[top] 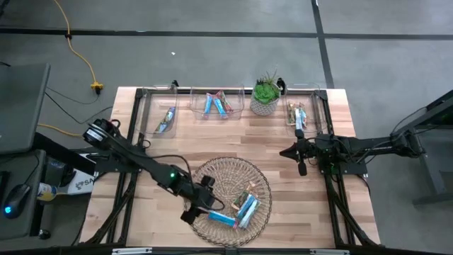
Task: Pick and place Granola Bars by type
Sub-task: Put the red granola bar into the middle transparent bin
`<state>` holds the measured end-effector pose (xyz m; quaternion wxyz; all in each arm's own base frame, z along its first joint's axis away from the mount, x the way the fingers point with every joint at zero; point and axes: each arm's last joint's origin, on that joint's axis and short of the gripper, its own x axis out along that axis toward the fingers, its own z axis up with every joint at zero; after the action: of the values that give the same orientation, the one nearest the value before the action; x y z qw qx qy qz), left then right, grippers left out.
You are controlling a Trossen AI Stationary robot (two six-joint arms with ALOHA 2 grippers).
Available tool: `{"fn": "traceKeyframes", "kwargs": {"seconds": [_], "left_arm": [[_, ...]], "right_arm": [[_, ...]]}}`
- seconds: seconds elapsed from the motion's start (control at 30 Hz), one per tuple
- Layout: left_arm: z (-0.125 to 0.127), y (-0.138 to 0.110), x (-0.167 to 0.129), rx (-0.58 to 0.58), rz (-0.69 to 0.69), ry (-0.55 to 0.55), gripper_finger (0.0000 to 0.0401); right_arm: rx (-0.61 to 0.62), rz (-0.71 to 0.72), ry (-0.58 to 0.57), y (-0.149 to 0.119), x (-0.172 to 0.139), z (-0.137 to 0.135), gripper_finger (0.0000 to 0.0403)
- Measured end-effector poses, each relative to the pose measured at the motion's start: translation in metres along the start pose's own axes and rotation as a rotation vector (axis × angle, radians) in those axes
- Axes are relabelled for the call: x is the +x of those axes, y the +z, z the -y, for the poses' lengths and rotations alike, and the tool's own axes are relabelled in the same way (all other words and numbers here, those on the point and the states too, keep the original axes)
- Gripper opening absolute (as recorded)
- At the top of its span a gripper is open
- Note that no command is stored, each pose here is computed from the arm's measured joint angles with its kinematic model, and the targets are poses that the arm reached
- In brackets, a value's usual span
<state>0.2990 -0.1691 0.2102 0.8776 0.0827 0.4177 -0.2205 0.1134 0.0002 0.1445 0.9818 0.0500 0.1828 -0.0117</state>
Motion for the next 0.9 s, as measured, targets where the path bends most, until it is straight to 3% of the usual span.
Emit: {"fn": "traceKeyframes", "kwargs": {"seconds": [0.13,0.3,0.9], "left_arm": [[0.012,0.001,0.010,0.078,0.030,-0.002,0.0231],[0.028,-0.004,0.020,0.170,0.019,0.073,0.0231],[0.034,-0.008,0.044,0.180,0.039,0.171,0.0231]], "right_arm": [[0.000,0.001,0.000,0.000,0.000,0.000,0.0012],[0.000,0.003,0.000,0.000,0.000,0.000,0.0012],[0.000,0.003,0.000,0.000,0.001,0.000,0.0012]]}}
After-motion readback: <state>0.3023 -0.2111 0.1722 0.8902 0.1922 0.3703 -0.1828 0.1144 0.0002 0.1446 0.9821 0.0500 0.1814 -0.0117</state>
